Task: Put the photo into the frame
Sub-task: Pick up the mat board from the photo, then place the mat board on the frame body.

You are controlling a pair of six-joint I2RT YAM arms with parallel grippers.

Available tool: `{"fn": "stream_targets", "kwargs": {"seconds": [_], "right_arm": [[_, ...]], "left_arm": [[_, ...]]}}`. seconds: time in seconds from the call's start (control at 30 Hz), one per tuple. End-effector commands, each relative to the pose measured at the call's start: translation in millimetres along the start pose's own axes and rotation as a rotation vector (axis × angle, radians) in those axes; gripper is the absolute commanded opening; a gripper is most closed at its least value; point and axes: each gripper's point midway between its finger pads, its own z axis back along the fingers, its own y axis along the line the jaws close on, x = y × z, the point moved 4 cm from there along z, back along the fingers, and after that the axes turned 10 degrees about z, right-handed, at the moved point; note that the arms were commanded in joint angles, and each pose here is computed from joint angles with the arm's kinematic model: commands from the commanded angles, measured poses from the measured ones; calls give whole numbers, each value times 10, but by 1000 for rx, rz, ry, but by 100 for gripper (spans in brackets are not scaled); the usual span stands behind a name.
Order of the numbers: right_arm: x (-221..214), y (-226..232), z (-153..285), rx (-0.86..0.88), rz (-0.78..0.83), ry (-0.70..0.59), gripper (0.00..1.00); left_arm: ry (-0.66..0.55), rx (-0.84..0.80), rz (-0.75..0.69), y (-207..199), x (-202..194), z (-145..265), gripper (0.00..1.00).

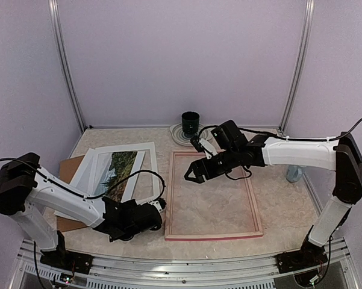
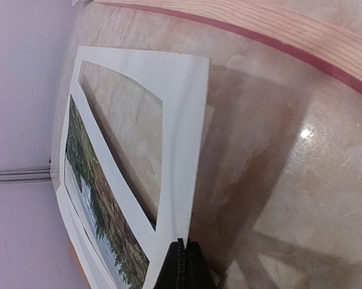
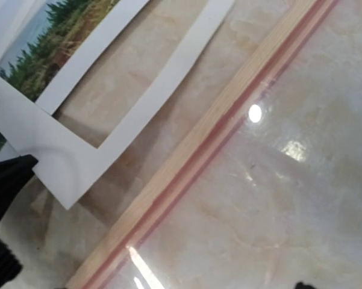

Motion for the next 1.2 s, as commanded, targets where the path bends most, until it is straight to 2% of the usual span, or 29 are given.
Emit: {"fn": "stream_targets", "kwargs": {"seconds": [0.0, 0.17, 0.37, 0.43, 0.73, 0.97, 1.03, 1.17], "right_arm": [[65, 49, 89, 56, -17, -38, 81], [60, 46, 57, 123, -74, -43, 81], [62, -10, 84, 281, -204, -92, 81], [62, -28, 87, 296, -225, -96, 84], [-1, -147, 117, 231, -237, -98, 85], [-50, -280, 242, 146, -236, -116, 93], [-60, -313, 280, 115, -232, -120, 98], [-88, -432, 376, 10, -228, -129, 99]], "left_arm": [[-51, 19, 87, 161, 114, 104, 0], [-96, -3, 139, 216, 253, 208, 0], [-148, -33, 148, 129, 396, 355, 0], [-165, -42, 148, 80, 451, 402, 0], [-212, -95, 156, -153, 691, 603, 0], [-228, -123, 130, -445, 816, 688, 0], [-224, -132, 109, -562, 830, 688, 0], [-233, -156, 101, -734, 896, 732, 0]]}}
